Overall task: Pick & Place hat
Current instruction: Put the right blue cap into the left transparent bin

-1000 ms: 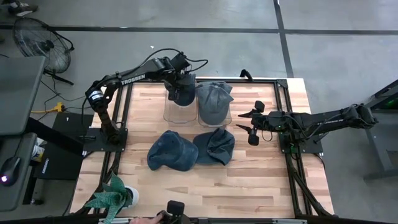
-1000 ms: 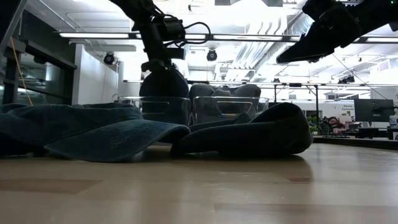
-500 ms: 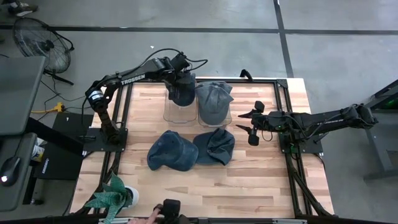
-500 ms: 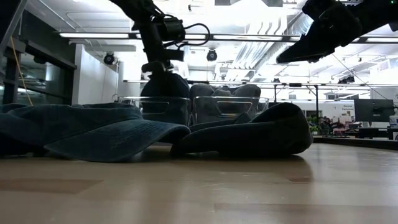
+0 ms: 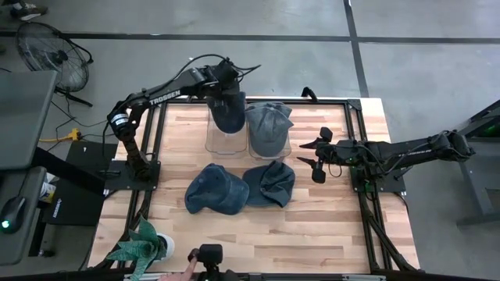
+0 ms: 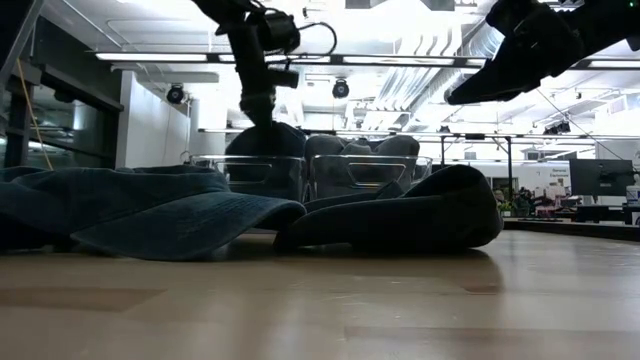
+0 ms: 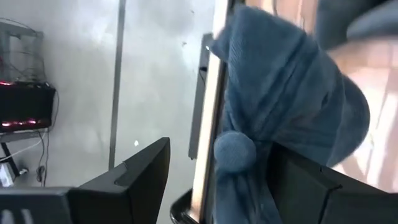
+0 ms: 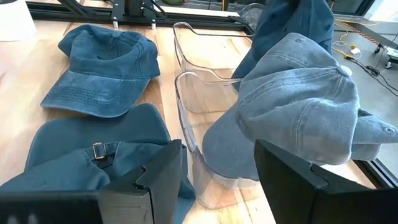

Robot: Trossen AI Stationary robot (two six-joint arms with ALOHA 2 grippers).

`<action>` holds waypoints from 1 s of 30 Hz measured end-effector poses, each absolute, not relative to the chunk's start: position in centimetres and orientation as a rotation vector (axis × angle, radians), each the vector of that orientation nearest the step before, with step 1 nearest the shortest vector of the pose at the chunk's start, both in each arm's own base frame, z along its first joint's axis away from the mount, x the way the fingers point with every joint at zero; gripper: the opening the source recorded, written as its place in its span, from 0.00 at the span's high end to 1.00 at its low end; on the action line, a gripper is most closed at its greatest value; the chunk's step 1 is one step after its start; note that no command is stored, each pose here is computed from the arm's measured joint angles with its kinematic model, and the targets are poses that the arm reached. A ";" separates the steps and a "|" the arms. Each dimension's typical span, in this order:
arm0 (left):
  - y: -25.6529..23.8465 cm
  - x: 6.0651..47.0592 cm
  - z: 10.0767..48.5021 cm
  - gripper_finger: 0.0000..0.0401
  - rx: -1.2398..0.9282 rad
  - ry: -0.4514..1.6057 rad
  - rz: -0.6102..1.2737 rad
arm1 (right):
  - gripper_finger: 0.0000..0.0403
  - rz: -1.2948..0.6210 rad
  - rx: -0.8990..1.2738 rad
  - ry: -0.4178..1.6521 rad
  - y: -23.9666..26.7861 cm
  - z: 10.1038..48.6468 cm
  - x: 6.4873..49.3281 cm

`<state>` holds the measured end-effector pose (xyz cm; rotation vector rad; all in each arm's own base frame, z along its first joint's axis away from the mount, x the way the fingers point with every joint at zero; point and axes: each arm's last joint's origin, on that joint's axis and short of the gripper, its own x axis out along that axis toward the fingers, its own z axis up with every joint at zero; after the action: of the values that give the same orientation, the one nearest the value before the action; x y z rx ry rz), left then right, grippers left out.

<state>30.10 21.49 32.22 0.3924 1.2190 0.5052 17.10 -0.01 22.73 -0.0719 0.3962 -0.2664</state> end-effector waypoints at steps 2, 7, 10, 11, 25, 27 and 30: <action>21.5 30.2 32.9 0.39 0.389 1.196 0.522 | 0.51 -0.266 -0.073 0.401 0.0 22.7 17.1; 21.6 30.2 34.6 0.39 0.368 1.138 0.571 | 0.51 -0.267 -0.070 0.411 0.0 22.6 17.0; 21.4 30.1 35.3 0.39 0.315 1.122 0.568 | 0.51 -0.263 -0.057 0.424 0.0 22.5 17.0; 21.3 30.0 35.5 0.39 0.290 1.116 0.555 | 0.51 -0.250 -0.055 0.431 0.0 22.4 17.0; 16.3 31.9 35.3 0.39 0.134 1.090 0.262 | 0.51 0.021 -0.044 0.579 1.4 20.6 17.7; 15.2 32.2 35.5 0.39 0.162 1.095 0.254 | 0.51 0.056 -0.057 0.619 2.2 19.9 18.0; 13.3 32.6 35.7 0.39 0.183 1.106 0.226 | 0.51 0.074 -0.069 0.677 3.5 18.9 18.4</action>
<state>32.56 13.28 35.71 0.1833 1.1058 0.2261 18.44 3.48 18.86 -0.0694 0.6775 0.0738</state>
